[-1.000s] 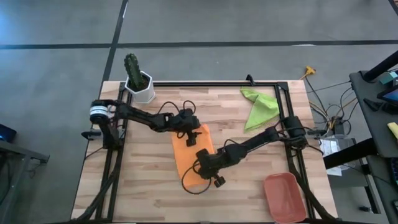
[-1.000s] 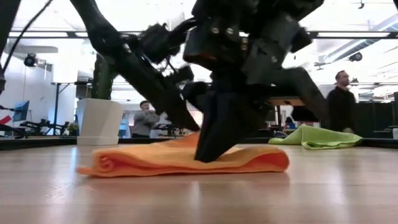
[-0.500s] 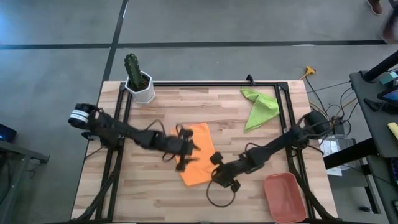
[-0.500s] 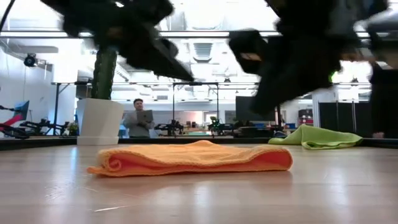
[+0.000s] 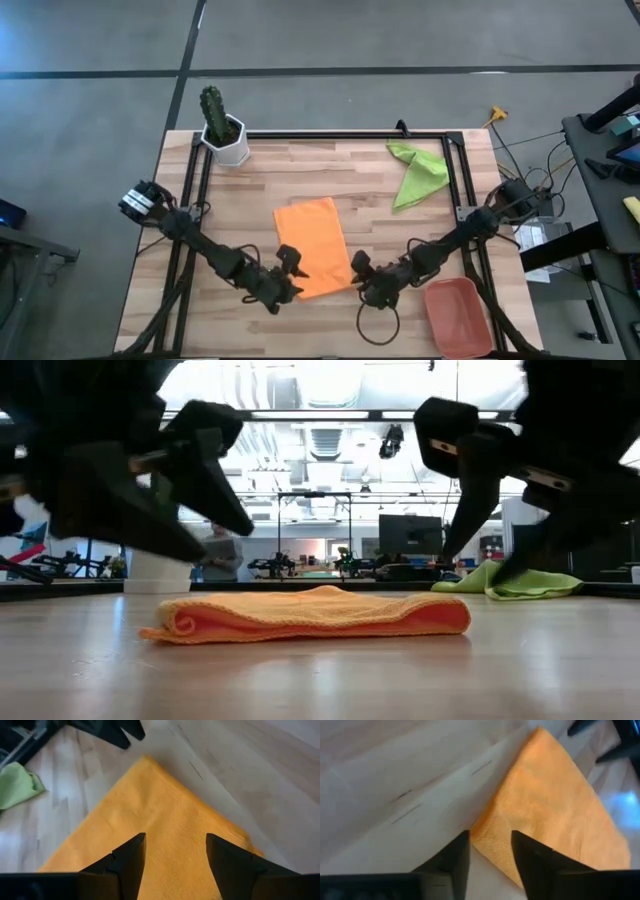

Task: Roll microfiber towels into tight, uniform cylinder then place into a basket
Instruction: Fold the orange microfiber cloth

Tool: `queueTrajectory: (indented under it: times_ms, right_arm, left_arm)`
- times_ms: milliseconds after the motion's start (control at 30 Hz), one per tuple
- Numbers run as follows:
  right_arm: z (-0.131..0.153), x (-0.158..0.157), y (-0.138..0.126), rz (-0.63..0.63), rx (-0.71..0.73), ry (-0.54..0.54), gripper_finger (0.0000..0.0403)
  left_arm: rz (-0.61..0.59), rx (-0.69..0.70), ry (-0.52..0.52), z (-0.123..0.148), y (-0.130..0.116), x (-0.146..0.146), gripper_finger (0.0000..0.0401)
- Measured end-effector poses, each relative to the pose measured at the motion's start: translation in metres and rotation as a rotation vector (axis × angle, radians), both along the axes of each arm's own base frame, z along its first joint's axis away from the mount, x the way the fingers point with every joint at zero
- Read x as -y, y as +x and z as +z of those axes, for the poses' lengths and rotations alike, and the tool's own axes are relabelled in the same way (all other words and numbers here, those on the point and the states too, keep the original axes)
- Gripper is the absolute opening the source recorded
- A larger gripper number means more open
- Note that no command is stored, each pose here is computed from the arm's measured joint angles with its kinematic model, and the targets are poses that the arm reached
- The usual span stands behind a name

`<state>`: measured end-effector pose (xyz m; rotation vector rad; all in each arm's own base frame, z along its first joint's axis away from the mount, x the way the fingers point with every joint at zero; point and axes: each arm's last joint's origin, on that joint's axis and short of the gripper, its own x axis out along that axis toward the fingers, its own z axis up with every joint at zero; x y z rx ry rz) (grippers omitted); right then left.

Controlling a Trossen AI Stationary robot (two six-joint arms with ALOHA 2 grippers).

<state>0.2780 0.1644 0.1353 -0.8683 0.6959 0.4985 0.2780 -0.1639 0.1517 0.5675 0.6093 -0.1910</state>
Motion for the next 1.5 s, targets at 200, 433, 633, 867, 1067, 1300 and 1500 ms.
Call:
queueTrajectory:
  times_ms: [200,433,633,867,1067,1300,1500]
  right_arm:
    - [-0.014,-0.003,0.005,0.072,0.014,-0.206,0.0210]
    - [-0.019,-0.009,0.019,0.128,0.001,-0.287,0.0216]
    - [-0.018,-0.012,0.024,0.121,-0.013,-0.281,0.0182]
    - [-0.022,-0.012,0.023,0.091,-0.028,-0.245,0.0104]
    - [-0.023,-0.012,0.023,0.050,-0.033,-0.209,0.0031]
    - [-0.023,-0.012,0.023,-0.013,-0.038,-0.153,0.0010]
    - [-0.017,-0.016,0.027,-0.052,-0.029,-0.070,0.0009]
  left_arm:
    - [-0.015,-0.097,0.076,-0.016,0.007,0.005,0.0224]
    - [-0.041,-0.140,0.056,-0.014,0.014,0.010,0.0235]
    - [-0.019,-0.163,0.034,-0.016,0.011,0.010,0.0235]
    - [-0.004,-0.180,0.022,-0.017,0.009,0.011,0.0235]
    - [0.003,-0.207,0.030,-0.017,0.006,0.012,0.0235]
    - [0.005,-0.189,-0.036,-0.006,0.001,0.023,0.0235]
    - [0.007,-0.123,-0.064,0.011,0.002,0.037,0.0235]
